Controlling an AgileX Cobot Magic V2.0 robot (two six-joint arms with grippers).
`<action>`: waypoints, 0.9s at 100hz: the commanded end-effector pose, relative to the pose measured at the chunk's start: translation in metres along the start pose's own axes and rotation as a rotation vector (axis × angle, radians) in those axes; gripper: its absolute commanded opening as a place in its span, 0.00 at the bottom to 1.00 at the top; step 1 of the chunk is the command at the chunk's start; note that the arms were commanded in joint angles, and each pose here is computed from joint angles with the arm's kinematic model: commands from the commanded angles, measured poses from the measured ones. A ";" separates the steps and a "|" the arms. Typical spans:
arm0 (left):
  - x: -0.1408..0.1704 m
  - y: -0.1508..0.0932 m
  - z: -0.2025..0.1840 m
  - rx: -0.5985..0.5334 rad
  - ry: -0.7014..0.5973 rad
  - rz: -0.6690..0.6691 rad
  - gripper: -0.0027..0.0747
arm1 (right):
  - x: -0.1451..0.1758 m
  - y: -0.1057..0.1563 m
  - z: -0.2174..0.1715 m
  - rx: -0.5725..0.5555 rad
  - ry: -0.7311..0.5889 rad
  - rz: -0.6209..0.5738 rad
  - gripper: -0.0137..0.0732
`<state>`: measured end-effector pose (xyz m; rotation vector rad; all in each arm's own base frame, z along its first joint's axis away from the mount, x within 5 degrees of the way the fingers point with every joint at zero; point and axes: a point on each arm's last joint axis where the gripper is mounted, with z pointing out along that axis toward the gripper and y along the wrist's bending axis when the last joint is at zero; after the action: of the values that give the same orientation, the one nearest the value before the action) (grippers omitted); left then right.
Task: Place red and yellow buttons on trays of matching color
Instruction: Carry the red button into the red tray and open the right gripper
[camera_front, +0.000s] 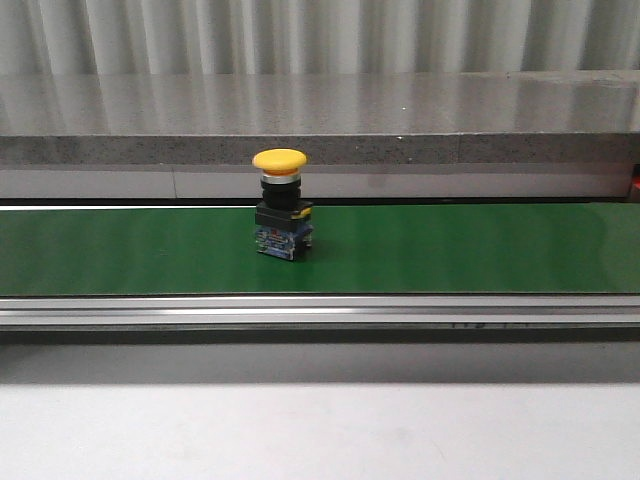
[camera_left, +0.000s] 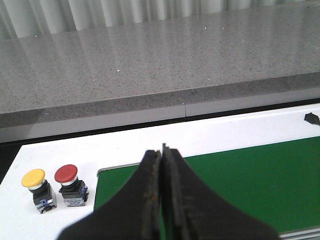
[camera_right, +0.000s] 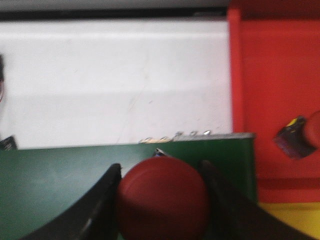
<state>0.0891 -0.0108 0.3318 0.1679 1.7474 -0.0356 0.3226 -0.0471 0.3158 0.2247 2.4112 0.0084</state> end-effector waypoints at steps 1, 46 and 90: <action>-0.015 -0.002 -0.003 0.027 -0.094 0.006 0.01 | -0.029 -0.021 -0.011 0.050 -0.127 0.029 0.30; -0.015 -0.002 -0.003 0.027 -0.094 0.006 0.01 | -0.071 -0.073 0.076 0.121 -0.097 0.105 0.30; -0.015 -0.002 -0.003 0.027 -0.094 0.006 0.01 | -0.068 -0.087 0.130 0.127 -0.038 0.119 0.30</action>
<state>0.0891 -0.0108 0.3318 0.1679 1.7474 -0.0356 0.4440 -0.1433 0.2181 0.4451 2.5047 -0.0506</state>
